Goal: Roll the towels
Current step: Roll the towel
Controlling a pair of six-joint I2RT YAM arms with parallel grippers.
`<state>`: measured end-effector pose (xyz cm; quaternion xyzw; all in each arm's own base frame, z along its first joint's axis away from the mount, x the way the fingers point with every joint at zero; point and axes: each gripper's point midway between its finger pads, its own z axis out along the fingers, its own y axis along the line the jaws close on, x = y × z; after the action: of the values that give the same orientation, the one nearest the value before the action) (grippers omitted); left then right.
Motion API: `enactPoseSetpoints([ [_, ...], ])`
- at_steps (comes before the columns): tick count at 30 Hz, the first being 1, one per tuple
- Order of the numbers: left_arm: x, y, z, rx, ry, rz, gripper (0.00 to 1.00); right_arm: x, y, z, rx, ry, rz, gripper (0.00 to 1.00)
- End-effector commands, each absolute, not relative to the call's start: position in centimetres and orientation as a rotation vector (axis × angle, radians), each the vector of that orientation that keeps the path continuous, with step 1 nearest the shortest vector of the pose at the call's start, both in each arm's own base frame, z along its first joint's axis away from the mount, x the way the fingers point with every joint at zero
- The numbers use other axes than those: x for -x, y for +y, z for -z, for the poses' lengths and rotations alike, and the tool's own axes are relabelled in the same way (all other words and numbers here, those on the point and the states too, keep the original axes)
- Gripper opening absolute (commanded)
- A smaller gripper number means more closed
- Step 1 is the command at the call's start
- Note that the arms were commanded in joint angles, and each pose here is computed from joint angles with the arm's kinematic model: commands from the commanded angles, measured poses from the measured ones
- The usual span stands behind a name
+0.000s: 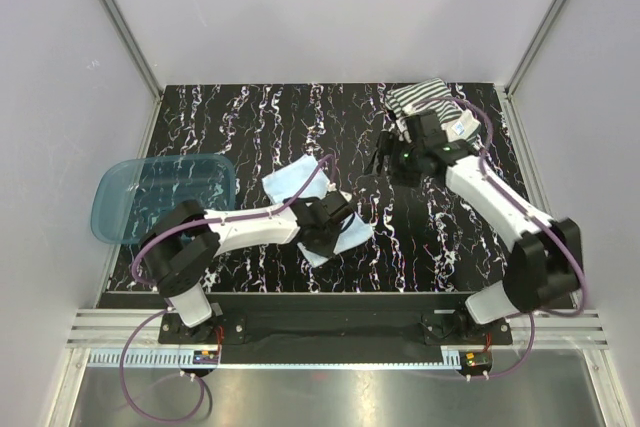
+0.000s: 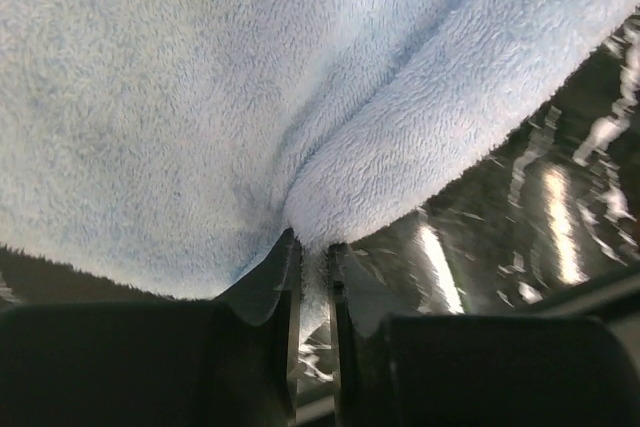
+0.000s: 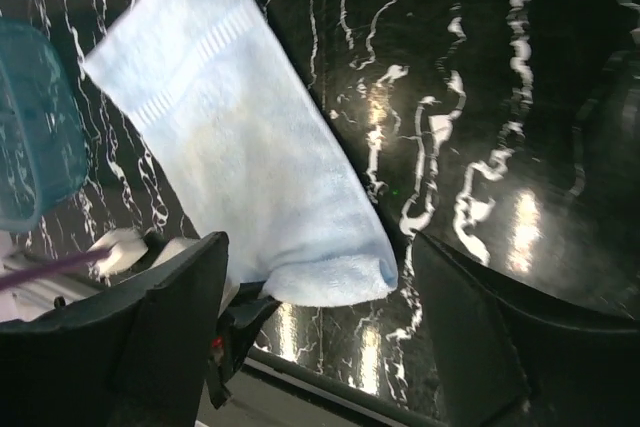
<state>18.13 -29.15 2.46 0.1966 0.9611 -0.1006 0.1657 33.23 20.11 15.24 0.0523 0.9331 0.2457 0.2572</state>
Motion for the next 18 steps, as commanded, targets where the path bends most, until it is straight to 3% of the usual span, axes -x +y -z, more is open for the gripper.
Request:
enactPoseSetpoints([
  [1, -15.4, -33.0, -4.1, -0.497, 2.848, 0.593, 0.0, -31.3, 16.3, -19.1, -0.201, 2.466, -0.507, 0.83],
  [8, -14.0, -37.9, -6.7, -0.396, 2.843, 1.065, 0.0, -26.7, 15.7, -20.8, -0.243, 2.441, -0.617, 0.84],
  [12, -14.4, -39.0, -8.9, -0.308, 2.801, 1.329, 0.0, -24.0, 17.4, -20.7, -0.219, 2.434, -0.819, 0.84],
  [18, -16.0, -36.3, -7.4, -0.096, 2.851, 1.416, 0.0, -21.8, 17.8, -19.2, -0.278, 2.384, -0.952, 0.78],
])
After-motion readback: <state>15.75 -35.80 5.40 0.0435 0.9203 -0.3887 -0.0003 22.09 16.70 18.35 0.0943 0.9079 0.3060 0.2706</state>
